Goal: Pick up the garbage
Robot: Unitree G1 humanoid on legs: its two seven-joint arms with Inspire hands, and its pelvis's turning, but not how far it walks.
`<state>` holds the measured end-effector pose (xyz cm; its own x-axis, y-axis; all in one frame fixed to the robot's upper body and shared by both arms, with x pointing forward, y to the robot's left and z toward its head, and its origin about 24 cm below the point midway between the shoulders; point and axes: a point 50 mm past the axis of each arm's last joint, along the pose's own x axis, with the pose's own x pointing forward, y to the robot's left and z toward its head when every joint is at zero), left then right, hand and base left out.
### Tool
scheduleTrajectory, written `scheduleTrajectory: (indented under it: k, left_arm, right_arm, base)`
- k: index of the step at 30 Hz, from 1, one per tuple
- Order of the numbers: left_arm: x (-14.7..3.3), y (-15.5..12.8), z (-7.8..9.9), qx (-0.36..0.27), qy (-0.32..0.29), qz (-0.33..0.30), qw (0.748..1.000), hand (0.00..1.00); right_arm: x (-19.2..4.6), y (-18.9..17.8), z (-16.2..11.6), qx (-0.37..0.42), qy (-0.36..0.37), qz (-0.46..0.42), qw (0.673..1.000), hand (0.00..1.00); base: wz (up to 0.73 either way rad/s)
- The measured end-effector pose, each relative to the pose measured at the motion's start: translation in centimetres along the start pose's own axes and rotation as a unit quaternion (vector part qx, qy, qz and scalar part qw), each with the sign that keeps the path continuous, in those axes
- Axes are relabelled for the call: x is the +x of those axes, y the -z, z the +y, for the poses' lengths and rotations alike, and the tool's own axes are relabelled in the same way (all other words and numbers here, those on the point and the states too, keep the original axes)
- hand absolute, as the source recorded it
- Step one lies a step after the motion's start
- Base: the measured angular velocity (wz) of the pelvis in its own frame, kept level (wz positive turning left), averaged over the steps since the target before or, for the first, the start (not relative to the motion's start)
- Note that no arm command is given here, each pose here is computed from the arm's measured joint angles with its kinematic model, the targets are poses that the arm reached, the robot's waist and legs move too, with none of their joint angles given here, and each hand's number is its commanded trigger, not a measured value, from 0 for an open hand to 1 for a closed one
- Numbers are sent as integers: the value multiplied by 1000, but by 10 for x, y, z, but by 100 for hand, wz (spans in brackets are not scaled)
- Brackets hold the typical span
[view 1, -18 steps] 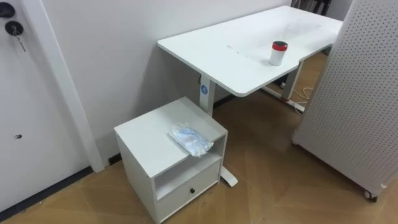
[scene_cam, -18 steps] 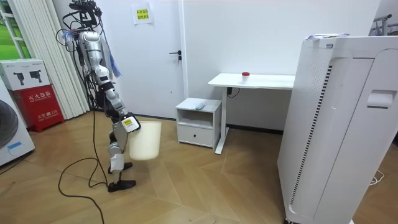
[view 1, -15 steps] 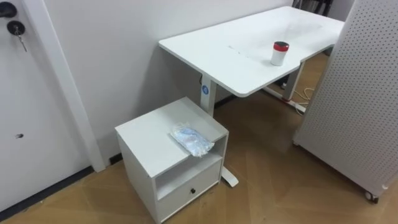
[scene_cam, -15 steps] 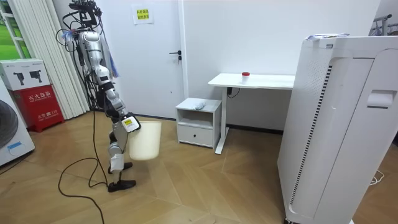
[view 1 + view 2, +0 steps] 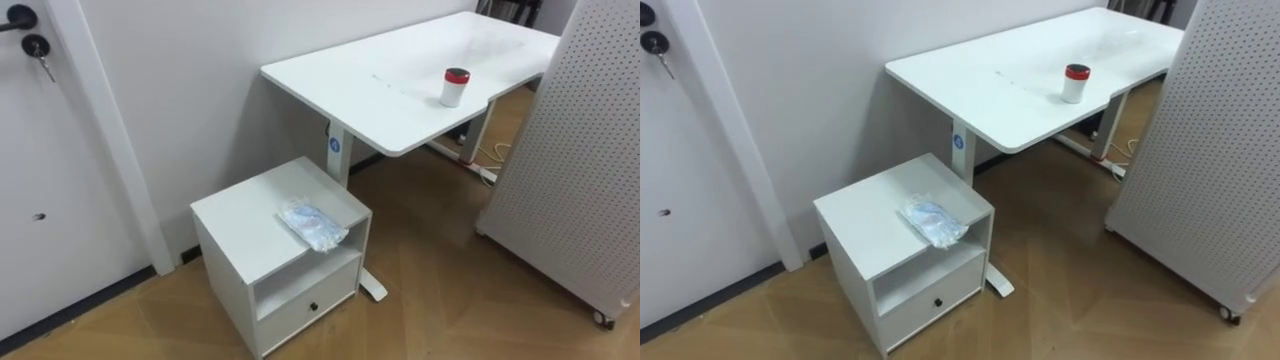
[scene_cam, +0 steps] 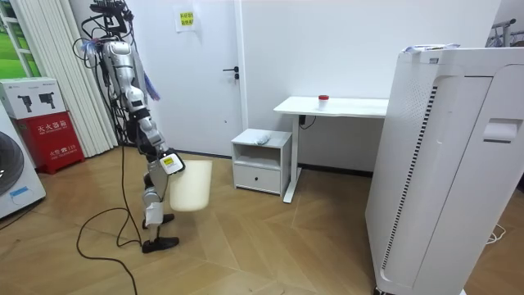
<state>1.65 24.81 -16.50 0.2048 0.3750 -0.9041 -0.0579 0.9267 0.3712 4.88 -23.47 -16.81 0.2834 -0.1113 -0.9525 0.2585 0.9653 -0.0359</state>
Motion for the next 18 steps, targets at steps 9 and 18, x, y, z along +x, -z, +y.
scheduleTrajectory:
  k: [9, 18]
  left_arm:
    - [0, 10, 6, 10, -5, 28, 1000, 0]
    - [-1, 21, 15, 9, -1, 61, 998, 0]
  right_arm:
    - [1, 0, 1, 12, -5, 12, 1000, 100]
    - [0, 1, -5, 25, -2, 16, 1000, 100]
  base:
    - [5]
    - [19]
